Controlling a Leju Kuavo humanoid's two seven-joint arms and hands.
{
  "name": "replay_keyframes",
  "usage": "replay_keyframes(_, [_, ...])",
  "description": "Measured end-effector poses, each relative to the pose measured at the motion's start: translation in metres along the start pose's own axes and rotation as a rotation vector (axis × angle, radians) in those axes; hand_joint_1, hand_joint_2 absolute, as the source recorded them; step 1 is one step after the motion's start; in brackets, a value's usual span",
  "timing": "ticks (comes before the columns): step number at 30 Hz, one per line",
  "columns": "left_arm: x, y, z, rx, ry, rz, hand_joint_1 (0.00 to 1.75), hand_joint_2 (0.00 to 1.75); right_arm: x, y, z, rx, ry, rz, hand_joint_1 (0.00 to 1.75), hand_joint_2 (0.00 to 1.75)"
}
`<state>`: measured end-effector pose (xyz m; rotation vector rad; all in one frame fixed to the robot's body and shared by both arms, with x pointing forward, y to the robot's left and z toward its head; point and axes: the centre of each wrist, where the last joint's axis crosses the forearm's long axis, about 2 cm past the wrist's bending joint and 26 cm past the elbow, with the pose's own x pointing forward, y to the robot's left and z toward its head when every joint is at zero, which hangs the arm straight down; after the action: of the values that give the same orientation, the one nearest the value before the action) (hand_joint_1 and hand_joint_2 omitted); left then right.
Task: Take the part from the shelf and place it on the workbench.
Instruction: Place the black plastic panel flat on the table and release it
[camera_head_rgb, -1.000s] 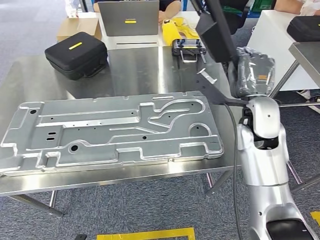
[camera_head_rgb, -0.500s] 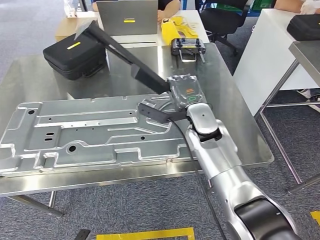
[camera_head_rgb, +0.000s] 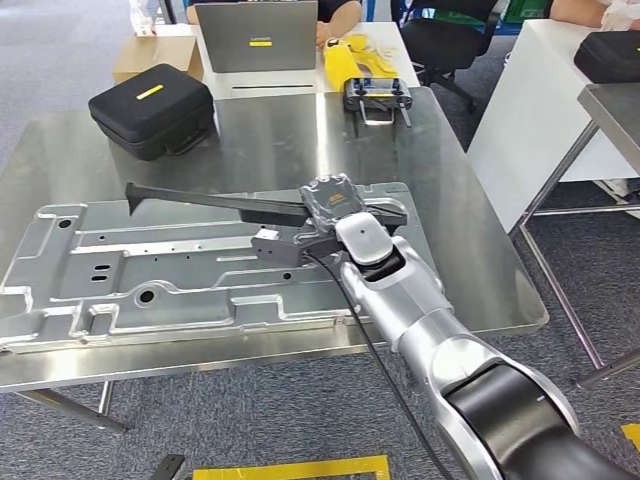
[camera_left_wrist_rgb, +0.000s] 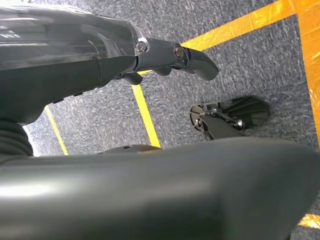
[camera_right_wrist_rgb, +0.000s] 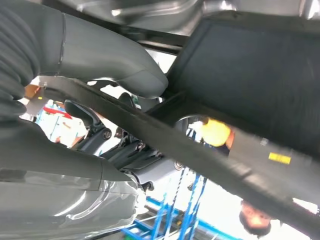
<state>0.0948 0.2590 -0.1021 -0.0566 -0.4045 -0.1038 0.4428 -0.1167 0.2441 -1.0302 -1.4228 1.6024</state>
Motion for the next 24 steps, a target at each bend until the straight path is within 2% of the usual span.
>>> replay_keyframes(6, [-0.001,-0.001,0.000,-0.055,-0.036,0.004,0.00,1.75,-0.002,0.010,-0.003,0.098,-0.004,0.042,1.75,1.75])
replay_keyframes(10, [-0.002,-0.002,0.000,-0.093,-0.060,0.011,0.00,1.75,-0.004,0.012,-0.004,0.129,-0.003,0.048,0.00,0.00])
replay_keyframes(15, [-0.005,-0.002,0.001,-0.102,-0.061,0.018,0.00,1.75,-0.006,0.028,-0.001,0.192,-0.001,0.037,0.00,0.00])
replay_keyframes(19, [-0.007,-0.002,0.001,-0.088,-0.071,0.019,0.00,0.00,-0.006,0.032,0.000,0.202,0.000,0.030,0.00,0.00])
replay_keyframes(24, [-0.007,-0.001,0.001,-0.062,-0.072,0.009,0.00,0.00,-0.006,0.033,0.001,0.187,-0.003,0.009,0.00,0.00])
